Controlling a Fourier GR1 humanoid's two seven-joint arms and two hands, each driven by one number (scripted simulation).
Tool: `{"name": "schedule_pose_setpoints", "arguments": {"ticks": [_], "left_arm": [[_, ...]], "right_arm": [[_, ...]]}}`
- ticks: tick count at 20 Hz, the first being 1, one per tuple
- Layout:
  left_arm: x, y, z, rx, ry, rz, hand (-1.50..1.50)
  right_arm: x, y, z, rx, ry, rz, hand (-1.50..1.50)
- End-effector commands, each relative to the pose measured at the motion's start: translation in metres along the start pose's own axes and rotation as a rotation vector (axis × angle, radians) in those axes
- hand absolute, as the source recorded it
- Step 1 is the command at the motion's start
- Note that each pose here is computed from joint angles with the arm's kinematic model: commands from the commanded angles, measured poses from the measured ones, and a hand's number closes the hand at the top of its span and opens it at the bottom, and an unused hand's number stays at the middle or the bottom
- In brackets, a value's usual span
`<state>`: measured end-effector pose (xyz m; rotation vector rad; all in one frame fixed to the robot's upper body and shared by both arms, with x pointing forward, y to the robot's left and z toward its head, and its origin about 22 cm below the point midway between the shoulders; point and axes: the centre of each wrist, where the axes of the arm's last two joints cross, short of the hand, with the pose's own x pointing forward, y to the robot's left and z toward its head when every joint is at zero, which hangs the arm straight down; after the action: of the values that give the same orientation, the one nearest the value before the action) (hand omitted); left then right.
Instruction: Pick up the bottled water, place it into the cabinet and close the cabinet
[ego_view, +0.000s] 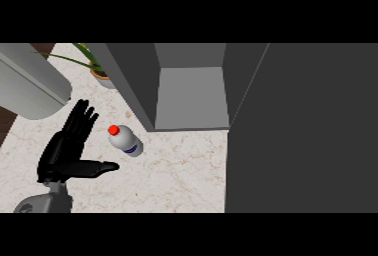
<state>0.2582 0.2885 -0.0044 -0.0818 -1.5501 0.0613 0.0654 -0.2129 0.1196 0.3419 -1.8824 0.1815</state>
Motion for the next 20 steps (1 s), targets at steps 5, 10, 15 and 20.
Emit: {"name": "schedule_pose_setpoints", "arguments": {"ticks": [5, 10, 15, 20], "left_arm": [[-0.052, 0.006, -0.028, 0.013, 0.046, 0.015, -1.5], [-0.097, 0.0, -0.013, -0.044, 0.07, 0.061, -1.5], [-0.101, 0.002, -0.033, -0.075, 0.052, 0.08, -1.5], [-0.136, -0.008, -0.013, -0.115, 0.037, 0.119, -1.5]], "right_arm": [[0.045, 0.005, 0.008, -0.003, -0.041, 0.044, -1.5], [0.032, 0.005, 0.014, 0.007, -0.048, 0.039, -1.5], [0.044, 0.006, 0.017, 0.02, -0.05, 0.04, -1.5], [0.036, 0.003, 0.021, 0.028, -0.04, 0.044, -1.5]]}}
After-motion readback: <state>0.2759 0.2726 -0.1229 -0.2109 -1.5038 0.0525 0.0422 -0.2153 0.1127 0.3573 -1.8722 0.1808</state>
